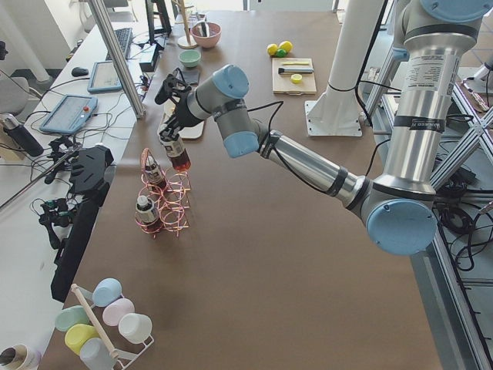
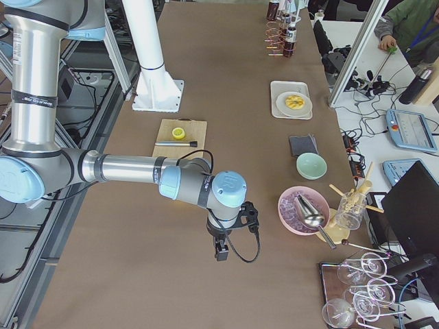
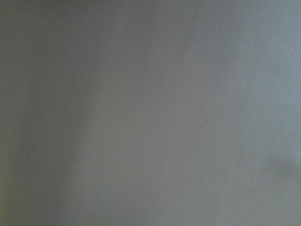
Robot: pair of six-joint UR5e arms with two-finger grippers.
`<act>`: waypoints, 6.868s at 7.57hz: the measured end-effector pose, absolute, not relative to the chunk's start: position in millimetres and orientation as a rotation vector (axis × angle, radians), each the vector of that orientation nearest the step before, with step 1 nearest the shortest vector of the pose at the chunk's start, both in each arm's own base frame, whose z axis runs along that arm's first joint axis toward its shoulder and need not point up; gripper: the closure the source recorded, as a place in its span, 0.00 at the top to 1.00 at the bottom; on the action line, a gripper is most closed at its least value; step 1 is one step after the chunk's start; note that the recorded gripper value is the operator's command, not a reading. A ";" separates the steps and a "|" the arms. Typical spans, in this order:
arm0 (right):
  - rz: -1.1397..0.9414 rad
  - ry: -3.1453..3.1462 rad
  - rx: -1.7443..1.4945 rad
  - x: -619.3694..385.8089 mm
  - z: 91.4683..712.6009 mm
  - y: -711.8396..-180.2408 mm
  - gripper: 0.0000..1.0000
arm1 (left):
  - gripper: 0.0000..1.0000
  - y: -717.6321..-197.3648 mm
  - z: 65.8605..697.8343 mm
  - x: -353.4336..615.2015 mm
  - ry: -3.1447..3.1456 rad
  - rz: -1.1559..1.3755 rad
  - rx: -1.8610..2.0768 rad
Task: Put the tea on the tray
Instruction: 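Lift the tea bottle up out of the rack with the left gripper, then carry the bottle to the table middle and set it upright, open left gripper, then withdraw the left arm back toward the rack, then move the right gripper over the standing tea bottle, then lower the right gripper and close it on the bottle's white cap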
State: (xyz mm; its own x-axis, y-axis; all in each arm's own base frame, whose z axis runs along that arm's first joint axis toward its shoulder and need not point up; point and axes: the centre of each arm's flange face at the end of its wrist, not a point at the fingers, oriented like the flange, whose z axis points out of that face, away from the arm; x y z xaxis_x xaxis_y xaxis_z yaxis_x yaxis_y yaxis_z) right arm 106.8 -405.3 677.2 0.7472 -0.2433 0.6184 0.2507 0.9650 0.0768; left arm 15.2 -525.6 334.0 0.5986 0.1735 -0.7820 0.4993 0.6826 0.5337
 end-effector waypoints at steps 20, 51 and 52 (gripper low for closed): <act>-0.269 -0.679 -0.011 106.4 677.1 -405.1 1.00 | 0.76 -344.9 147.1 508.4 0.929 0.165 1.023; -0.426 -1.116 1.037 -487.3 161.3 -346.0 0.96 | 0.99 -441.8 621.8 -56.8 0.805 0.154 0.396; -0.415 -1.100 1.049 -493.8 159.4 -346.3 0.95 | 0.99 -441.8 622.0 -56.7 0.806 0.154 0.395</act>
State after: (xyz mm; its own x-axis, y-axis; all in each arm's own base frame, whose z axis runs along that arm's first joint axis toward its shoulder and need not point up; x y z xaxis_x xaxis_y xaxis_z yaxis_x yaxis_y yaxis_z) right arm -493.8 -346.3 159.4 0.4403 -0.7306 0.5219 -0.2038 0.4848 0.8506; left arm -56.7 -441.8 622.0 0.6862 0.2824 -0.6703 0.0145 0.9160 0.4008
